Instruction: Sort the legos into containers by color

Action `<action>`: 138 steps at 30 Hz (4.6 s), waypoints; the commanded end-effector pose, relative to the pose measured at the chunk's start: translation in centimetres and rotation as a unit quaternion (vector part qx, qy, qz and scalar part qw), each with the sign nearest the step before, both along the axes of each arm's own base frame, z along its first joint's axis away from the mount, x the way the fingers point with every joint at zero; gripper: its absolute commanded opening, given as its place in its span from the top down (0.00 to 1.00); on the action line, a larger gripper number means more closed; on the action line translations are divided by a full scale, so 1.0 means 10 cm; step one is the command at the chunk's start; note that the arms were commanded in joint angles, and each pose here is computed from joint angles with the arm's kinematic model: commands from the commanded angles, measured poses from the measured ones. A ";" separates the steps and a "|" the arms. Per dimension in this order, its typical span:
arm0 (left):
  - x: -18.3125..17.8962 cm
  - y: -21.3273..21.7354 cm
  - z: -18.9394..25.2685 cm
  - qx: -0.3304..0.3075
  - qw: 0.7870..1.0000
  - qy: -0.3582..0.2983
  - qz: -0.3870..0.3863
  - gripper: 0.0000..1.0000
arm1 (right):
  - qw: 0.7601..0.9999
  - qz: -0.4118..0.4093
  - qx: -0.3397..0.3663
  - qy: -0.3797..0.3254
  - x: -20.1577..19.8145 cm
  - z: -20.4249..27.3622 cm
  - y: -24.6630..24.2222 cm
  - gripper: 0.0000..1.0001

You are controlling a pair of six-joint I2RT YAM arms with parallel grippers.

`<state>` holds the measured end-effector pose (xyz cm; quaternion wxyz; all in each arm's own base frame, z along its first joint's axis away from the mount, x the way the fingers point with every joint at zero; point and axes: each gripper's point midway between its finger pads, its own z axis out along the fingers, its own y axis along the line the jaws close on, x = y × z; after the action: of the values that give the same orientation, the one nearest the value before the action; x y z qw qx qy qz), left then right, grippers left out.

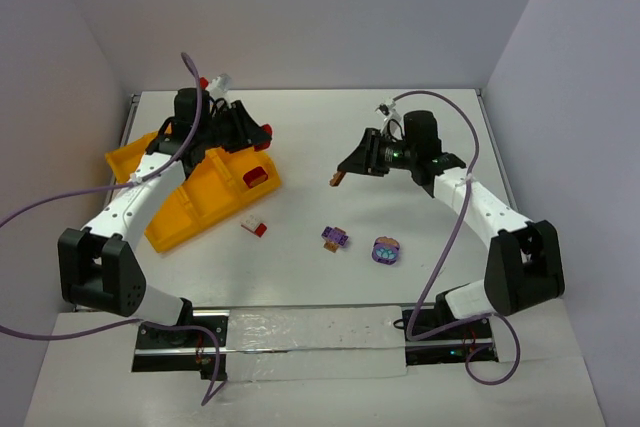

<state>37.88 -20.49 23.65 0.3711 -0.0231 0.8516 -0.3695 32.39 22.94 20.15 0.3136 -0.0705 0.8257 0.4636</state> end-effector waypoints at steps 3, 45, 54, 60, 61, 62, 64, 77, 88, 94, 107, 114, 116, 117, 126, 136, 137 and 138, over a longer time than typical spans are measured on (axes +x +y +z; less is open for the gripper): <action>0.22 0.73 -0.42 0.159 0.968 0.035 0.189 1.00 | 0.997 -0.028 -0.056 -0.037 -0.06 0.08 -0.21 1.00; -1.08 -0.38 0.43 -0.084 0.955 -0.112 -0.261 0.10 | 0.976 0.183 0.089 -0.077 -0.56 0.78 0.68 1.00; -1.35 -0.48 0.46 -0.127 0.929 -0.111 -0.330 0.08 | 0.967 0.212 0.126 -0.068 -0.61 0.95 0.74 1.00; -1.46 -0.55 0.46 -0.141 0.918 -0.103 -0.357 0.02 | 0.966 0.210 0.135 -0.067 -0.59 0.99 0.77 1.00; -1.46 -0.57 0.47 -0.140 0.917 -0.105 -0.358 0.02 | 0.965 0.212 0.137 -0.068 -0.59 1.01 0.77 1.00; -1.46 -0.59 0.46 -0.139 0.916 -0.105 -0.361 0.02 | 0.964 0.213 0.140 -0.070 -0.60 1.03 0.78 1.00; -1.48 -0.62 0.46 -0.140 0.914 -0.102 -0.366 0.02 | 0.964 0.215 0.142 -0.072 -0.60 1.05 0.79 1.00; -1.52 -0.81 0.49 -0.173 0.900 -0.095 -0.388 0.06 | 0.957 0.232 0.153 -0.082 -0.65 1.16 0.87 0.99; -1.54 -0.89 0.51 -0.189 0.891 -0.091 -0.403 0.21 | 0.954 0.239 0.159 -0.082 -0.67 1.17 0.90 0.99; -1.53 -0.90 0.51 -0.189 0.890 -0.093 -0.405 0.33 | 0.954 0.239 0.160 -0.086 -0.66 1.20 0.91 0.99; -1.50 -0.90 0.48 -0.180 0.897 -0.088 -0.395 1.00 | 0.966 0.201 0.139 -0.088 -0.48 1.19 0.84 0.36; -1.38 -0.85 0.36 -0.151 0.919 -0.067 -0.358 1.00 | 0.993 0.025 0.073 -0.087 0.08 1.11 0.24 0.11; -1.18 -0.76 0.25 -0.115 0.944 -0.055 -0.305 1.00 | 0.992 -0.043 0.067 -0.094 0.24 1.12 -0.13 0.10; -1.05 -0.67 0.16 -0.092 0.959 -0.043 -0.263 1.00 | 0.990 -0.077 0.060 -0.098 0.28 1.12 -0.31 0.10; -0.48 0.44 -0.25 0.120 0.990 0.026 0.069 1.00 | 0.937 -0.319 -0.101 -0.099 0.29 0.84 -1.33 0.00; -0.45 1.49 -0.68 0.272 0.907 0.084 0.311 1.00 | 0.940 -0.320 -0.106 -0.046 0.30 0.52 -1.31 0.00; -0.45 1.52 -0.74 0.282 0.900 0.098 0.317 1.00 | 0.946 -0.301 -0.109 -0.042 0.29 0.50 -1.26 0.00; -0.44 1.53 -0.78 0.287 0.896 0.107 0.321 1.00 | 0.951 -0.285 -0.115 -0.030 0.26 0.44 -1.22 0.00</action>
<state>33.34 -8.74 17.03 0.3712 -0.1726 0.9101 -0.0644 34.99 9.92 25.31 0.4710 0.1412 0.8340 0.2504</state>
